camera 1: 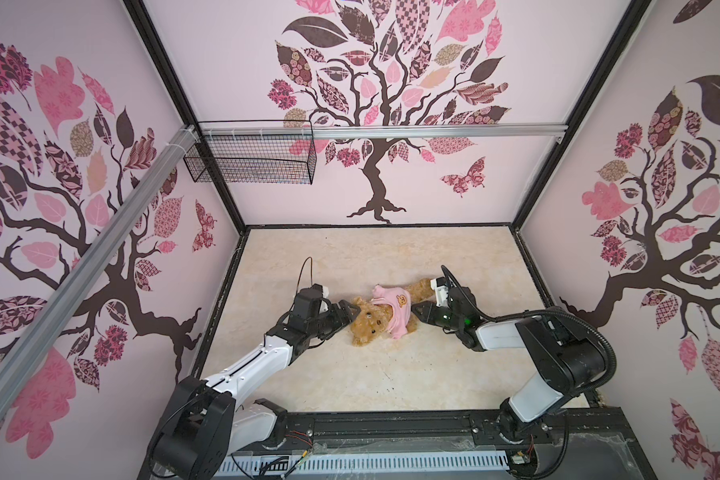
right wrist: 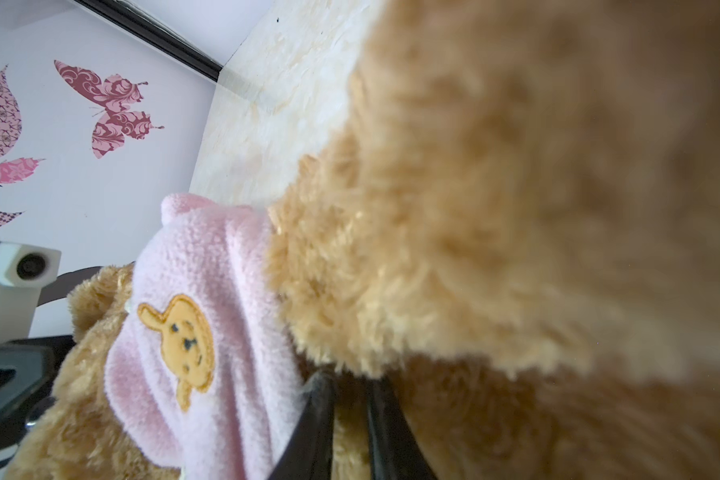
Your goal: Dress the teddy bear
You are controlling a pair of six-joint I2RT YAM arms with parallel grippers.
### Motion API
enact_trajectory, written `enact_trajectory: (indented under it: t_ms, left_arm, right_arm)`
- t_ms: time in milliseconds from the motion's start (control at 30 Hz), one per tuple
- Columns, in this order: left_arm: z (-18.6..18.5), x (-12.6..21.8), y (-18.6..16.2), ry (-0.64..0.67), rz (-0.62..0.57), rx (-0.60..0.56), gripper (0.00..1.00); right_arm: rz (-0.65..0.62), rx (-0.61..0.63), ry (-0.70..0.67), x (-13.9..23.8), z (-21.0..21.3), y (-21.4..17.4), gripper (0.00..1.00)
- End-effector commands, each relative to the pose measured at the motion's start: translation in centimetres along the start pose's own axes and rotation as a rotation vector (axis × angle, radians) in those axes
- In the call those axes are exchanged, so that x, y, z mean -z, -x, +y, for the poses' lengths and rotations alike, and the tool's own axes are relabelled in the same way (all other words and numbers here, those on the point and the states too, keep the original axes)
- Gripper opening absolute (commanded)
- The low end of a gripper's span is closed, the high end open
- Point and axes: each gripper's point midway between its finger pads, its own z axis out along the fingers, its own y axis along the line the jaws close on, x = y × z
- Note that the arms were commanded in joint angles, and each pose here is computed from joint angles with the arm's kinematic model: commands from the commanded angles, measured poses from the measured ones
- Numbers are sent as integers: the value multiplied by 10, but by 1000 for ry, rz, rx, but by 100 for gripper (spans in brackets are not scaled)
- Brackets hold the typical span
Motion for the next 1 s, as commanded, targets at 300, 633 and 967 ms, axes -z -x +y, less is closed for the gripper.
enact_trajectory:
  t_ms: [300, 633, 967]
  left_arm:
    - [24, 29, -32, -2, -88, -183, 97]
    - [-5, 6, -57, 17, -65, -487, 95]
    - [-21, -26, -55, -28, -83, -595, 85]
  right_arm:
    - [16, -10, 4, -8, 0, 6, 18]
    - [17, -12, 15, -9, 3, 8, 17]
    - [21, -14, 15, -8, 2, 6, 16]
